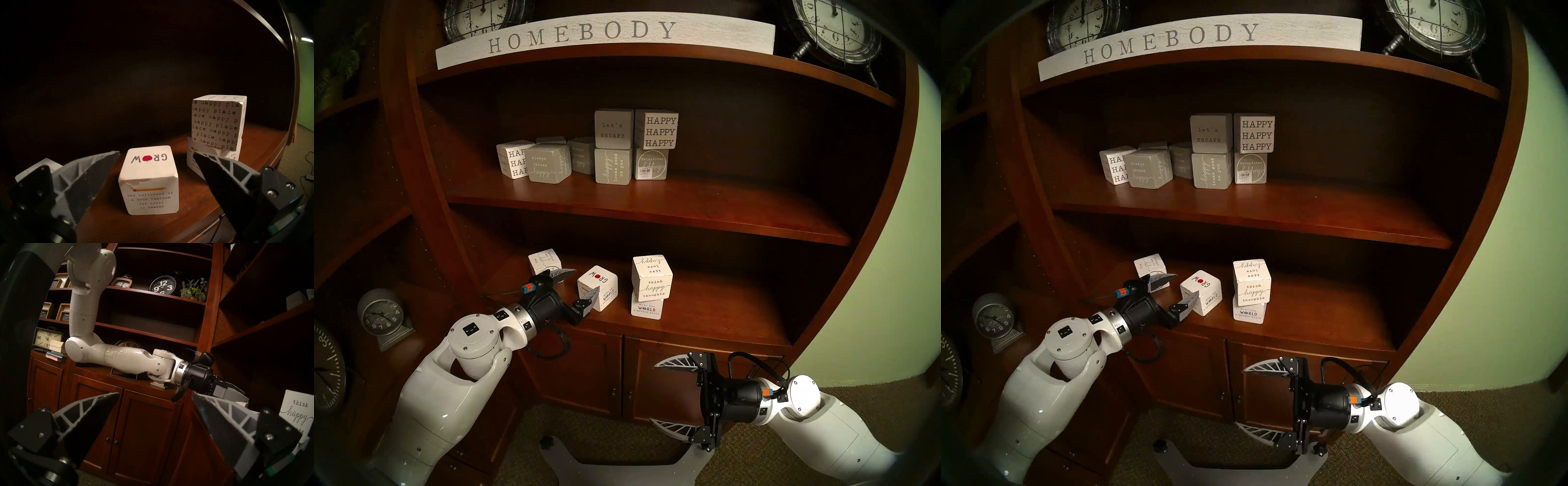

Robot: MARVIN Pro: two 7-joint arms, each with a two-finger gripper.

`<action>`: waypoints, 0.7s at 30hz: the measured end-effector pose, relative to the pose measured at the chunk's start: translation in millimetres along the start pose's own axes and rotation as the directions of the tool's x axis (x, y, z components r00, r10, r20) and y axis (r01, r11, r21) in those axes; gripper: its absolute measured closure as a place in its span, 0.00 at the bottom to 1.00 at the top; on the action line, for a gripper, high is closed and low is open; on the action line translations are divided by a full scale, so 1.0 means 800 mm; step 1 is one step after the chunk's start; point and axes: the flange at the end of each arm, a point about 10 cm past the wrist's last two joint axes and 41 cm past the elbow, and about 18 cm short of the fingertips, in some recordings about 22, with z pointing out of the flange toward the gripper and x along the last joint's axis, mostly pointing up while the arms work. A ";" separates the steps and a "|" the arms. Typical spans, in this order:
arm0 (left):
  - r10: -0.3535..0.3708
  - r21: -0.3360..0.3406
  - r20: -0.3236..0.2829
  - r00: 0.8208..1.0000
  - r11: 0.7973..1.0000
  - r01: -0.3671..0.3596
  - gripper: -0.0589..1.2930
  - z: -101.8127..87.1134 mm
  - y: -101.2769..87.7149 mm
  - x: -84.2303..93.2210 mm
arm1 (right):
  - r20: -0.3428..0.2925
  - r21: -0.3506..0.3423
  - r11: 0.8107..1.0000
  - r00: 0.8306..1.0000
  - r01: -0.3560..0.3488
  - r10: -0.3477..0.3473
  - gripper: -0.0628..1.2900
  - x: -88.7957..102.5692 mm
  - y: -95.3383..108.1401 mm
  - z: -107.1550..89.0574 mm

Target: Stack four cubes vertically into two groups

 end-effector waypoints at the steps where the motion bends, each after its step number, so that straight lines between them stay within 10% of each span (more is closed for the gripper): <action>1: -0.003 -0.003 -0.002 1.000 1.000 0.003 0.06 0.002 0.000 0.001 | 0.000 0.000 1.000 1.000 0.000 0.000 0.07 0.000 0.000 0.000; 21: -0.034 -0.014 0.021 0.999 0.999 0.034 0.06 0.029 -0.009 -0.019 | -0.001 0.000 1.000 1.000 0.000 0.000 0.07 0.000 0.000 0.000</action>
